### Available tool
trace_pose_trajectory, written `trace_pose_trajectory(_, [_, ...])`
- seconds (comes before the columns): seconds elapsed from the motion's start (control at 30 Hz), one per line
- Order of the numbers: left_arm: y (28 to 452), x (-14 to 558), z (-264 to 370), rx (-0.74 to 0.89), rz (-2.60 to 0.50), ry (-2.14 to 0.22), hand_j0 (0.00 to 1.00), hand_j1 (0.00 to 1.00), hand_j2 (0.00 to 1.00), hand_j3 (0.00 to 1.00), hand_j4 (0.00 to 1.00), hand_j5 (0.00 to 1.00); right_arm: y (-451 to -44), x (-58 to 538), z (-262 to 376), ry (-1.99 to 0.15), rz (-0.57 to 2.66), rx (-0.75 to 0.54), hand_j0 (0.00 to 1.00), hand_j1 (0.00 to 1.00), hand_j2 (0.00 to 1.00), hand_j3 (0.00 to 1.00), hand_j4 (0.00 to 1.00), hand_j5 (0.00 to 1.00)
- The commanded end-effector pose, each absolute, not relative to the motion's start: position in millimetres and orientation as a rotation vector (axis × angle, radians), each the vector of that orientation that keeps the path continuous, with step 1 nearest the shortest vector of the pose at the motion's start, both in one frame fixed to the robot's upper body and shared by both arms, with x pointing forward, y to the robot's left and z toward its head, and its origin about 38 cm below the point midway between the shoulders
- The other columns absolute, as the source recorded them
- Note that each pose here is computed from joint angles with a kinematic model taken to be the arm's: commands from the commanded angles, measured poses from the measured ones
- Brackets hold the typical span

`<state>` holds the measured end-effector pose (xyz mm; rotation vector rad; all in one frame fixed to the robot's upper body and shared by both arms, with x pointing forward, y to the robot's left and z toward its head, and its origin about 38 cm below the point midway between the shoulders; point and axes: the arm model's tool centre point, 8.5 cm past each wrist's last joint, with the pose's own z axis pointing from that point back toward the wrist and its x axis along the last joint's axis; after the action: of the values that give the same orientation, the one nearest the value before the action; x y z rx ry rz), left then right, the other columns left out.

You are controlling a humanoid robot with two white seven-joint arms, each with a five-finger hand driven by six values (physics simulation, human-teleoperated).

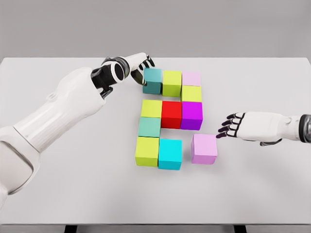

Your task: Assemble the squares on the desktop into the number 2

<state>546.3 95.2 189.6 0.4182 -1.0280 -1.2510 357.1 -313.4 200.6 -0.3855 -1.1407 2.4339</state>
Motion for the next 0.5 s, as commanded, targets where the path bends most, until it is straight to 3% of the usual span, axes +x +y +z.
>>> trace_pose_trajectory(0.0, [95.3, 546.5, 190.0, 0.422, -1.253, -1.03, 0.78, 0.78, 0.78, 0.78, 0.78, 0.78, -311.4, 356.2, 200.3, -1.148, 2.433, -0.378, 1.0, 1.0, 1.0, 1.0, 1.0, 1.0])
trace_pose_trajectory(0.27, [96.6, 545.7, 192.6, 0.424, -1.256, -1.038, 0.81, 0.81, 0.81, 0.81, 0.81, 0.81, -304.1, 351.9, 190.1, -1.15, 2.444, -0.33, 1.0, 1.0, 1.0, 1.0, 1.0, 1.0])
trace_pose_trajectory(0.47, [97.2, 546.2, 194.0, 0.425, -1.255, -1.041, 0.91, 0.91, 0.91, 0.91, 0.91, 0.91, -299.4, 348.9, 183.5, -1.146, 2.456, -0.299, 1.0, 1.0, 1.0, 1.0, 1.0, 1.0])
